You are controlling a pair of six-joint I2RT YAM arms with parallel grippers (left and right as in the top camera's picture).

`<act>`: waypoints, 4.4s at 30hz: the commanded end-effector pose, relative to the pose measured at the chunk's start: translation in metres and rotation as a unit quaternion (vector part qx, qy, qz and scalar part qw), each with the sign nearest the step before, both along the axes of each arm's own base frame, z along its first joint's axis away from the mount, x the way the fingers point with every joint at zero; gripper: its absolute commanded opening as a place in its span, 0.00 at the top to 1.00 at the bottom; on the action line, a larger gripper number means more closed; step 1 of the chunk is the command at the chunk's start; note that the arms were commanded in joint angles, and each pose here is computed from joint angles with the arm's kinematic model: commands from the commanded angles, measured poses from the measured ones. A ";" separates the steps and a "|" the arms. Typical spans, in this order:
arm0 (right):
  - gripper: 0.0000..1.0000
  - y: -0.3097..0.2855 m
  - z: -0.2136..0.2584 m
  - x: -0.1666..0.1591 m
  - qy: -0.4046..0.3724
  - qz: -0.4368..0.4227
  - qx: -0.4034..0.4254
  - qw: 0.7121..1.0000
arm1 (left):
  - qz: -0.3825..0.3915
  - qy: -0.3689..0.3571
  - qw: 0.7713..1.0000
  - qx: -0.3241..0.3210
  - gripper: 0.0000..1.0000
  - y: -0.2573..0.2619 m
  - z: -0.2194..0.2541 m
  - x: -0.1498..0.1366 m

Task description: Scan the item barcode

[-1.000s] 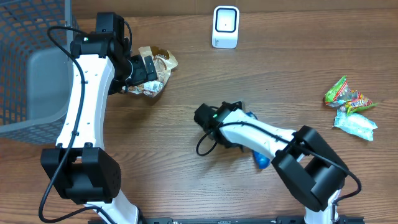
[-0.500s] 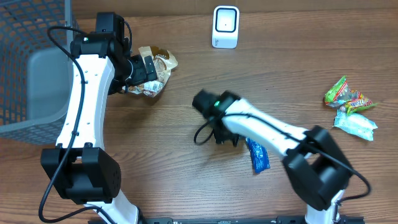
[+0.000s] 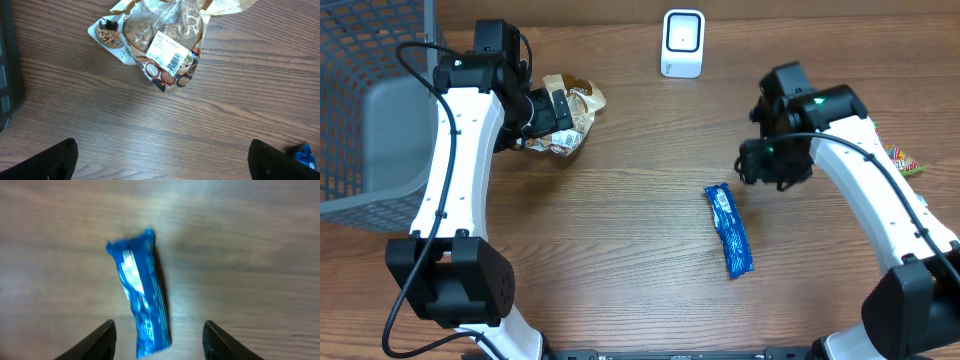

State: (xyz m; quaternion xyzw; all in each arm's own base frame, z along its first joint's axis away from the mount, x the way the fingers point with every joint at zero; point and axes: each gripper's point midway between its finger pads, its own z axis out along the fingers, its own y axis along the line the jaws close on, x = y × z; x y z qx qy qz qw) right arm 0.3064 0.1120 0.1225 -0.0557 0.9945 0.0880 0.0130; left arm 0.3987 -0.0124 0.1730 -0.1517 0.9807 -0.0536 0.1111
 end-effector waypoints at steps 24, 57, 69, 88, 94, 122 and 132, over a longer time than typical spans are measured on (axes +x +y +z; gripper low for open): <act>0.53 0.012 -0.112 -0.110 0.149 0.016 0.090 0.985 | -0.002 0.007 1.000 -0.004 0.00 -0.004 -0.004 0.000; 0.96 0.050 0.034 -0.005 -0.107 0.114 -0.002 0.988 | -0.002 0.007 1.000 -0.004 0.00 -0.004 -0.004 0.000; 0.96 0.059 0.084 0.027 -0.190 0.122 0.007 0.974 | -0.002 0.007 1.000 -0.004 0.00 -0.004 -0.004 0.000; 0.96 0.038 0.096 0.108 -0.329 0.058 -0.102 0.937 | -0.002 0.007 1.000 -0.004 0.00 -0.004 -0.004 0.000; 0.96 0.046 0.031 0.101 -0.235 0.056 -0.113 0.964 | -0.002 0.007 1.000 -0.004 0.00 -0.004 -0.004 0.000; 0.96 0.105 -0.043 0.050 -0.085 0.135 -0.030 0.987 | -0.002 0.006 1.000 -0.004 0.00 -0.004 -0.004 0.000; 0.96 0.103 -0.044 0.040 -0.056 0.132 -0.012 0.990 | -0.002 0.006 1.000 -0.004 0.00 -0.004 -0.004 0.000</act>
